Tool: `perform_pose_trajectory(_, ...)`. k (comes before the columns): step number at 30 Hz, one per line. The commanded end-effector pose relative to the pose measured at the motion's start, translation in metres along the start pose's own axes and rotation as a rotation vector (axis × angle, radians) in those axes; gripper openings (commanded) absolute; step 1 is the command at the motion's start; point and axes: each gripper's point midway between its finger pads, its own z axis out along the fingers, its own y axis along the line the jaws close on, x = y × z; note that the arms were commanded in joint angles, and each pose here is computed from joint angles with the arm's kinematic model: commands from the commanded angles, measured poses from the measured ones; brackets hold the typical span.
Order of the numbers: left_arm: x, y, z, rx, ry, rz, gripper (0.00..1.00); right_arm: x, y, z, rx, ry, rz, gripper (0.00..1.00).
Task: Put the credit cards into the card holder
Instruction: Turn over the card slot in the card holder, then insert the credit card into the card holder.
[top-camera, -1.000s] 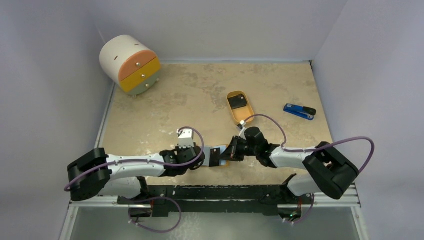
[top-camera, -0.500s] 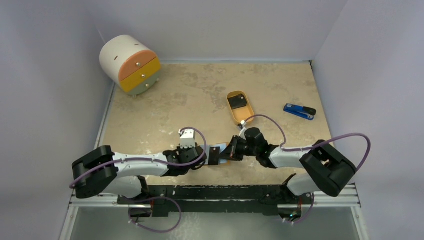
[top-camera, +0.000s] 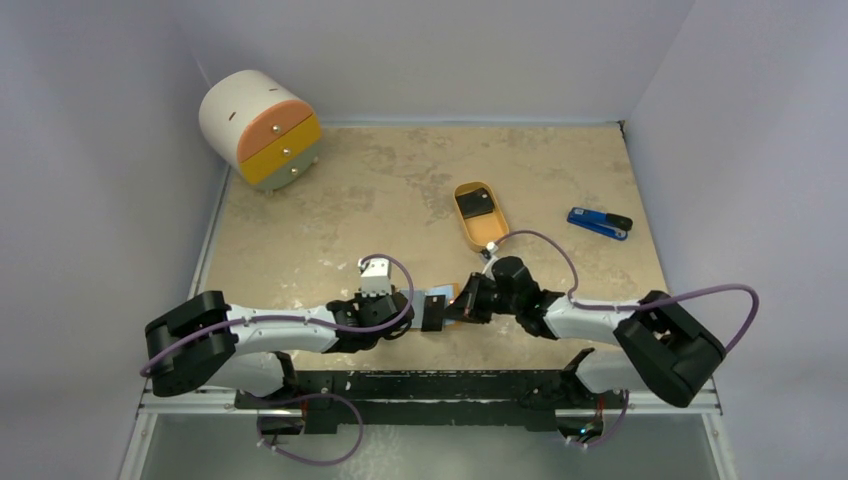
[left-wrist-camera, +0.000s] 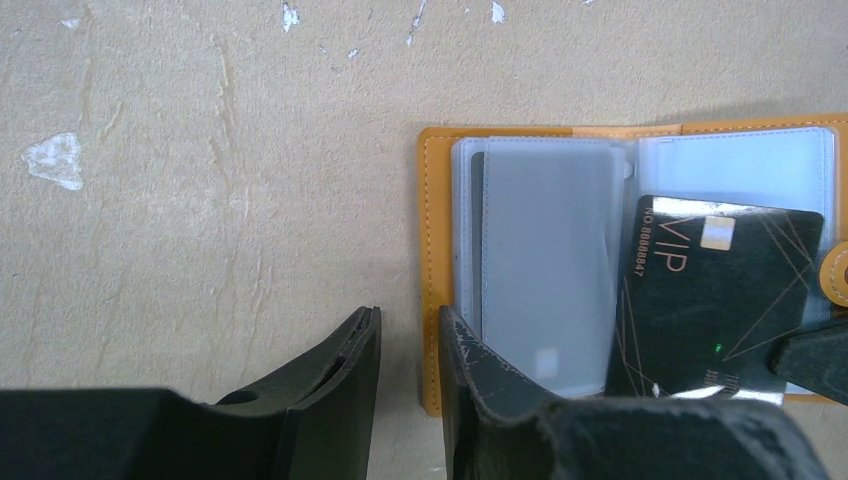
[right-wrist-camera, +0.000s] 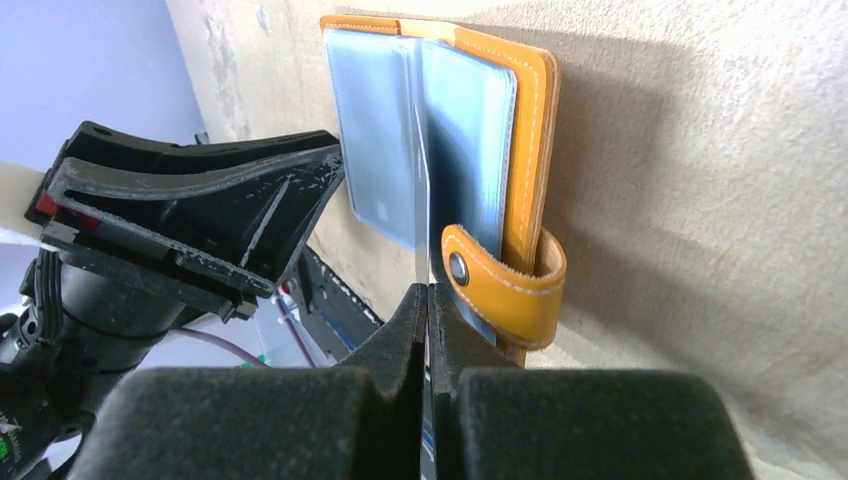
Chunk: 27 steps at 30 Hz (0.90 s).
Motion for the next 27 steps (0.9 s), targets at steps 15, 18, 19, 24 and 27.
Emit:
perform_pose_trajectory(15, 0.006, 0.002, 0.005, -0.012, 0.018, 0.006, 0.27, -0.025, 0.002, -0.016, 0.038, -0.157, -0.055, 0.00)
perform_pose_trajectory(18, 0.006, 0.000, 0.005, -0.007, 0.020, 0.003, 0.27, -0.021, 0.003, -0.009, 0.020, -0.130, -0.037, 0.00)
perform_pose_trajectory(19, 0.007, 0.001, 0.005, -0.009, 0.022, 0.003, 0.27, -0.020, 0.003, -0.007, 0.017, -0.119, -0.034, 0.00)
perform_pose_trajectory(24, 0.007, 0.000, 0.004, -0.003, 0.024, -0.003, 0.27, -0.015, 0.004, -0.002, 0.000, -0.088, -0.019, 0.00)
perform_pose_trajectory(27, 0.007, 0.000, 0.004, -0.001, 0.023, -0.005, 0.27, -0.014, 0.004, -0.002, -0.013, -0.084, -0.013, 0.00)
